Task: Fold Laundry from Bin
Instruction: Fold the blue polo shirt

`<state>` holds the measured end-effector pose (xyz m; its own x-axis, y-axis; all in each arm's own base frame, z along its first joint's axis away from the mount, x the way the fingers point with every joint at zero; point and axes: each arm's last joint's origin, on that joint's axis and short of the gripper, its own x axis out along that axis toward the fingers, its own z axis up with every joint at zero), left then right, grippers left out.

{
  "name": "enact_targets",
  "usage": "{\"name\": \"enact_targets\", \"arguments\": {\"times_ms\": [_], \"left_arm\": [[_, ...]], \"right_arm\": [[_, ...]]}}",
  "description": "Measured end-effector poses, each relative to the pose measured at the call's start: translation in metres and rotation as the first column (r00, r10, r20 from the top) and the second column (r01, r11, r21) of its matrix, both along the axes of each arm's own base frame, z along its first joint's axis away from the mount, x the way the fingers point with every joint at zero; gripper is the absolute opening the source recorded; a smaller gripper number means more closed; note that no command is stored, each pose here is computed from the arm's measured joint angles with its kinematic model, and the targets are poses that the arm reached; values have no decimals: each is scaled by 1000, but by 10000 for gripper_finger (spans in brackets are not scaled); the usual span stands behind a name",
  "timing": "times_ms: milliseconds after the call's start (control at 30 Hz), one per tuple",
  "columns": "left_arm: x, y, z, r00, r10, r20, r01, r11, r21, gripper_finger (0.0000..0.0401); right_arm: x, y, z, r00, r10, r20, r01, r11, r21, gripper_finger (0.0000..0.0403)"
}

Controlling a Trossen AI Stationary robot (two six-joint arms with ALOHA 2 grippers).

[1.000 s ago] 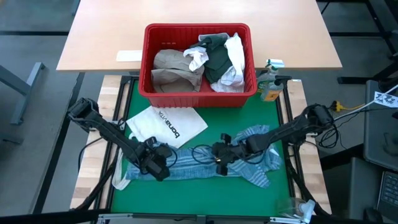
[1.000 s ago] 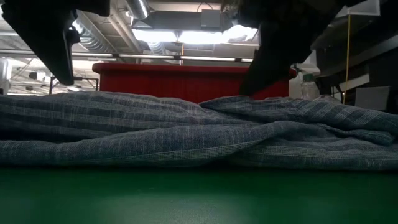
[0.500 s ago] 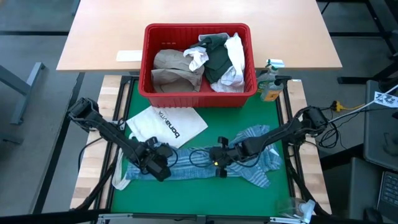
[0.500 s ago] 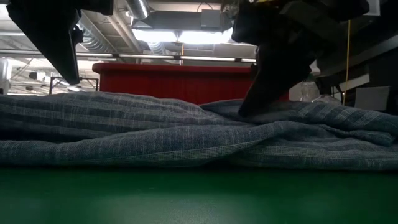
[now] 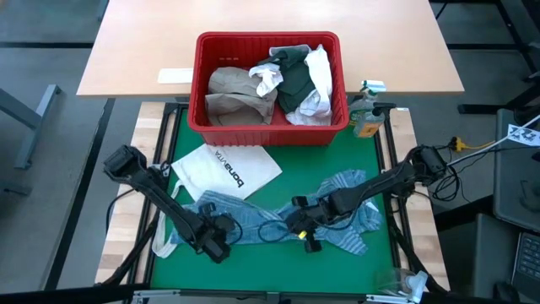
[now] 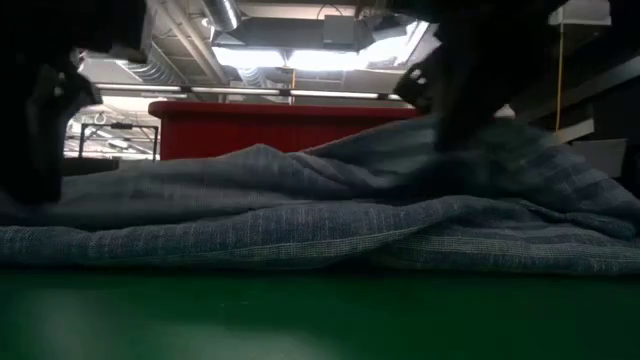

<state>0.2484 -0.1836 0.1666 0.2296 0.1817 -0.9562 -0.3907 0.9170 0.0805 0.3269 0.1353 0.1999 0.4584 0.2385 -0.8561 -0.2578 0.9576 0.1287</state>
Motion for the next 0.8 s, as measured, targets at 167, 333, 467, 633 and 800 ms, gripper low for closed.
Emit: {"name": "enact_targets", "arguments": {"times_ms": [167, 333, 467, 633, 800], "left_arm": [[0, -3, -10, 997, -10, -78, 7, 999, -38, 89], [-4, -2, -6, 991, -18, -133, 6, 996, -87, 89], [-7, 0, 7, 994, -23, -110, 9, 991, -132, 89], [-8, 12, 33, 1000, 5, 2, -5, 991, -131, 89], [-8, 34, 51, 997, 36, 68, -33, 998, -48, 89]], "right_arm": [[-15, -7, -6, 983, -7, -184, -5, 998, -64, 6], [-22, -8, -14, 968, -1, -249, -17, 997, -71, 4], [-22, -9, -14, 969, -3, -247, -15, 997, -71, 6], [-22, -9, -14, 969, -3, -247, -15, 997, -73, 3], [-22, -9, -14, 969, -4, -246, -15, 997, -73, 6]]}}
